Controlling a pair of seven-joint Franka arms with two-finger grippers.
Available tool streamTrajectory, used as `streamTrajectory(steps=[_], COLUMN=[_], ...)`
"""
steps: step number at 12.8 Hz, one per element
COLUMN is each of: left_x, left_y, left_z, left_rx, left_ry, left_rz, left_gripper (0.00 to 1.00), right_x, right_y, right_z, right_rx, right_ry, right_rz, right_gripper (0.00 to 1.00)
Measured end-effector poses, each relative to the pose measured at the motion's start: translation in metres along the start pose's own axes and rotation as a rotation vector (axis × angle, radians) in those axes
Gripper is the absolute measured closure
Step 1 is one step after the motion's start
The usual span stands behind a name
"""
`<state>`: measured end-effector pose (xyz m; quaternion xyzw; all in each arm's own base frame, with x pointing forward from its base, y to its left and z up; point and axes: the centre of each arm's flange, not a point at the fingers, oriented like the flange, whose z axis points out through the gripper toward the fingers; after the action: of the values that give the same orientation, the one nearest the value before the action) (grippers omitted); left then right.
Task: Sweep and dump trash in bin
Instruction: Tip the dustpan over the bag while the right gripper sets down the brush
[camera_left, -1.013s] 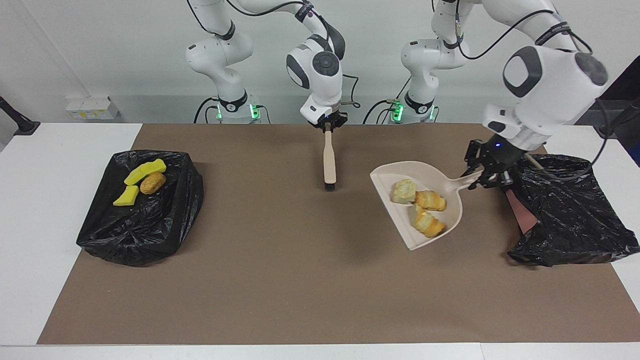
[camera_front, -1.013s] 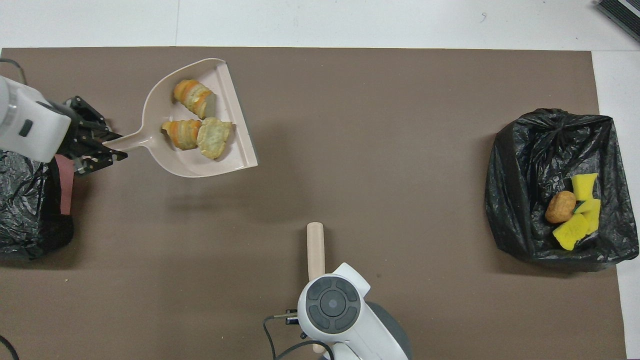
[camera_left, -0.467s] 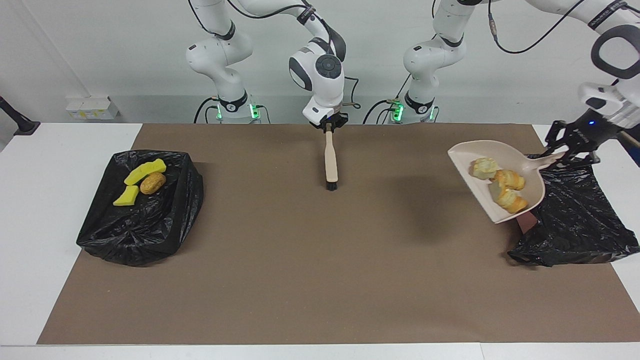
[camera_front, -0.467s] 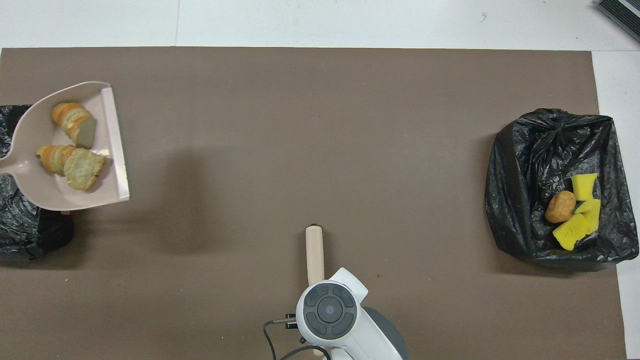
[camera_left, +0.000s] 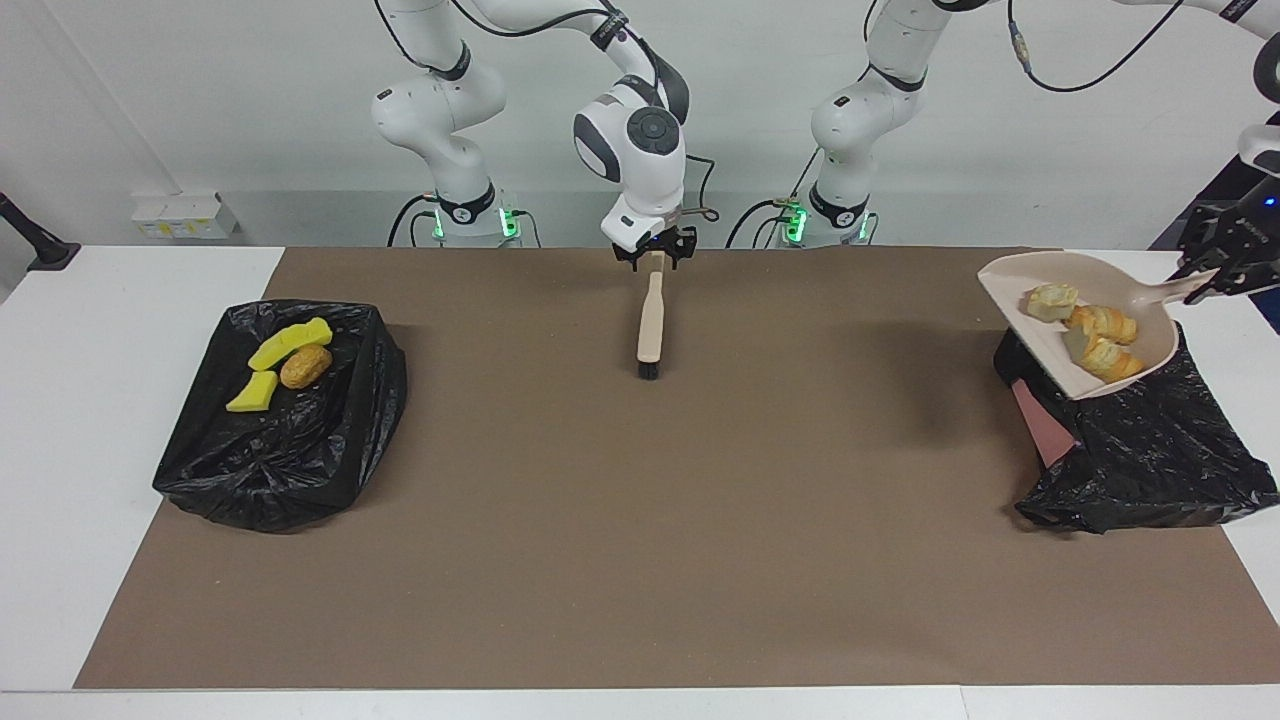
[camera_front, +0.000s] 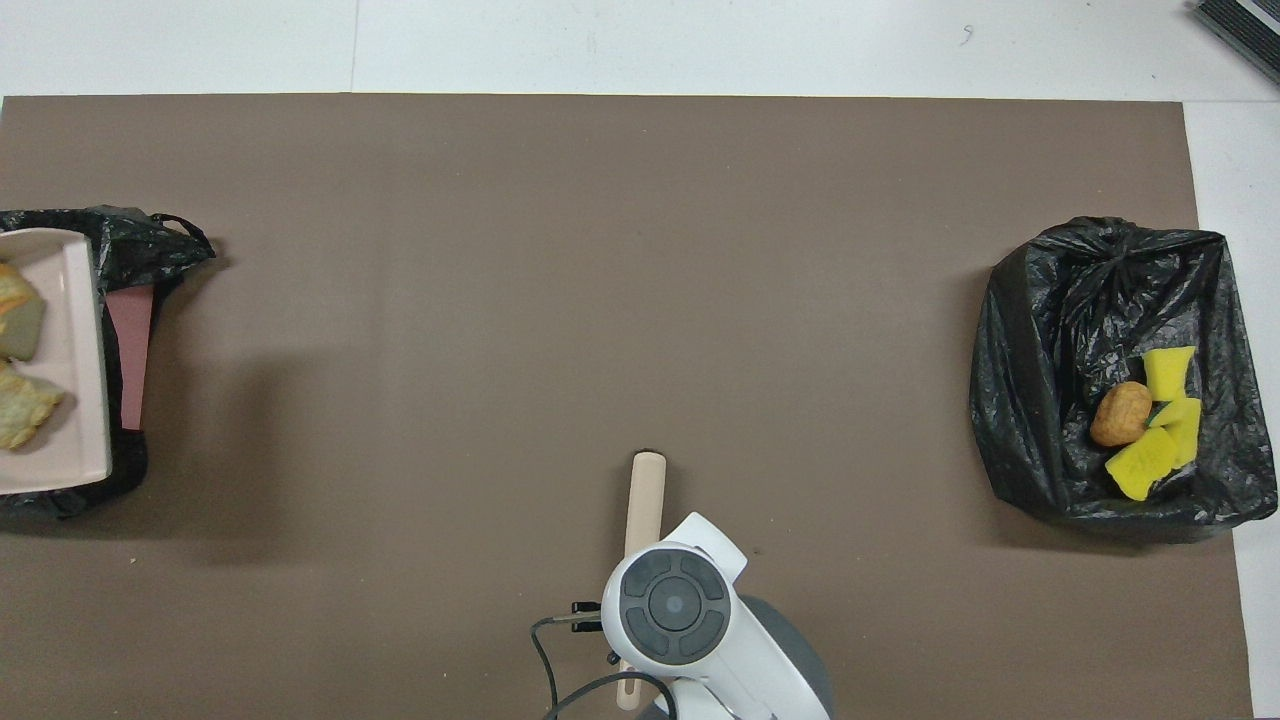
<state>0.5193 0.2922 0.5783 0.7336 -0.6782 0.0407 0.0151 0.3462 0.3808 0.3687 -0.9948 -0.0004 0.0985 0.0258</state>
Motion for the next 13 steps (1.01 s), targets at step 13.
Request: streamTrajectory(steps=[13], left_x=[0.001], left_y=[-0.075], left_z=[0.029], left_rx=[0.051], left_ry=[-0.644], left_rz=[0.088], left_gripper=[0.67], right_x=[0.146], right_y=[0.149], right_z=[-0.141], right_rx=[-0.053], right_ry=[0.332], right_rz=[0.106], right_gripper=[0.00])
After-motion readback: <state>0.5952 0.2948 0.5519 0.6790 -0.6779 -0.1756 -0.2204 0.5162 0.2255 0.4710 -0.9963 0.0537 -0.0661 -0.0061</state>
